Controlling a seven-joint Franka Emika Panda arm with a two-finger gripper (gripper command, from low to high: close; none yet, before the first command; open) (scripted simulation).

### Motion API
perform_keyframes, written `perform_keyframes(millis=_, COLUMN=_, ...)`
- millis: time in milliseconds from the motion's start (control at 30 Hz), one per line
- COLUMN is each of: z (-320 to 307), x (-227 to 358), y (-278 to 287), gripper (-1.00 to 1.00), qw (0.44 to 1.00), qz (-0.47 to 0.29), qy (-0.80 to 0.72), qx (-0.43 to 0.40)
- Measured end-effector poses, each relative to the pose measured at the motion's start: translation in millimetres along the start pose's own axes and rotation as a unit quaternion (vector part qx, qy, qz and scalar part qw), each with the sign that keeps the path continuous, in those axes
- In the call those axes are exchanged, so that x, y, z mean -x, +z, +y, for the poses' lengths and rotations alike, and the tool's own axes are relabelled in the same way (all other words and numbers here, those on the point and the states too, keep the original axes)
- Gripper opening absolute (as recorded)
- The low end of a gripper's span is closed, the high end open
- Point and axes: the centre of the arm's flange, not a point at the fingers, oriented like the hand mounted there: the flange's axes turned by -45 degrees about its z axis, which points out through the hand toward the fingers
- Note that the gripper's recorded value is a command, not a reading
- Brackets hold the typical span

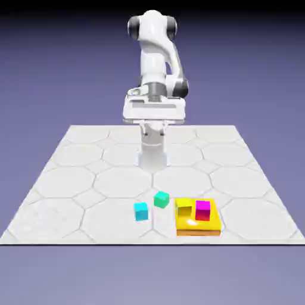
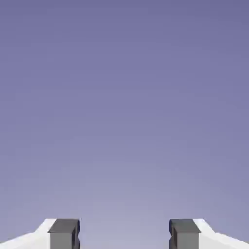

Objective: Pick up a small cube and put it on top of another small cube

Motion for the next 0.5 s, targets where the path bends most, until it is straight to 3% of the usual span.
perform_keyframes(millis=233, z=-50, x=76, y=69, gripper=0.00, qw=0.961, qz=-0.194, qy=-0.198, qx=0.012)
perform_keyframes(millis=500, z=-78, x=177, y=113, gripper=0.00, qw=0.832, qz=-0.372, qy=-0.410, qx=0.029)
